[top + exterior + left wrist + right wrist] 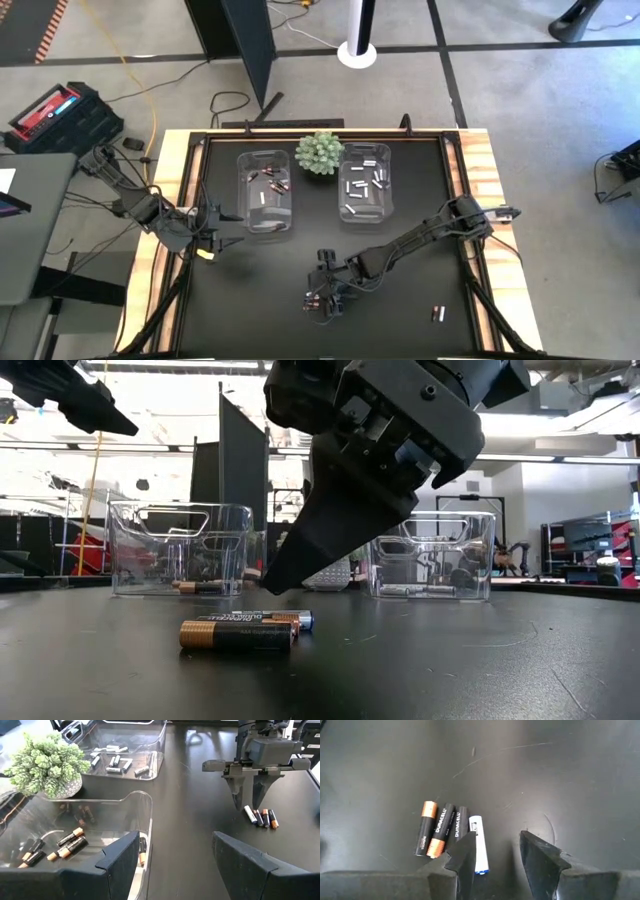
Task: Sort batteries
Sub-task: Put the white-blue battery into the right transparent bin
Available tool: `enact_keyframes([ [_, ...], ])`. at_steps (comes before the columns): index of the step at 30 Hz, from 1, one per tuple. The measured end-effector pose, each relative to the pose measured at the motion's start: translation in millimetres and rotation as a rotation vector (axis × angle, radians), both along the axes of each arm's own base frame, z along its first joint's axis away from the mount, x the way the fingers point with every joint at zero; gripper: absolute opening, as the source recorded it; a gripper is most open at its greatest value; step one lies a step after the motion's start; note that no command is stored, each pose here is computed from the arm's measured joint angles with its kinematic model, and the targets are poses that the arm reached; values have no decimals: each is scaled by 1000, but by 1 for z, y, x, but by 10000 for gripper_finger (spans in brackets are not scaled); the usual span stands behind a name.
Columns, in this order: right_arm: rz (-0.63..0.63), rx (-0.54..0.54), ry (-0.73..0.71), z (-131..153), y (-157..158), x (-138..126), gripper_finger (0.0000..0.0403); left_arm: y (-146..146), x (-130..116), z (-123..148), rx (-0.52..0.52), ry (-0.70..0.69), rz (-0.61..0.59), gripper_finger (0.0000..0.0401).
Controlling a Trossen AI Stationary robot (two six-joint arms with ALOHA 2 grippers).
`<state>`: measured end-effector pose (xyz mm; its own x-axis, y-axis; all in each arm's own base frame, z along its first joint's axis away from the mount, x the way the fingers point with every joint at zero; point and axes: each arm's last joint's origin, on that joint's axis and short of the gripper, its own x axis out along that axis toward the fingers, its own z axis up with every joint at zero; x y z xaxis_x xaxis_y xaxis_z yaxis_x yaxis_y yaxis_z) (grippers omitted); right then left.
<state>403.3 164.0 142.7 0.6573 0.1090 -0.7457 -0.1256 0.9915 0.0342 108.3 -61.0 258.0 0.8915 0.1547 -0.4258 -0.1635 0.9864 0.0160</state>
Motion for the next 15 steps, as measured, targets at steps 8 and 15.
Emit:
enact_keyframes([
  [8, -9, 12, 0, 0, 1, 0, 170, 0, 0, 0, -1, 0, 0, 245],
  [15, -2, 23, 8, 0, 2, -1, 170, 0, 0, 0, -1, 0, 1, 245],
])
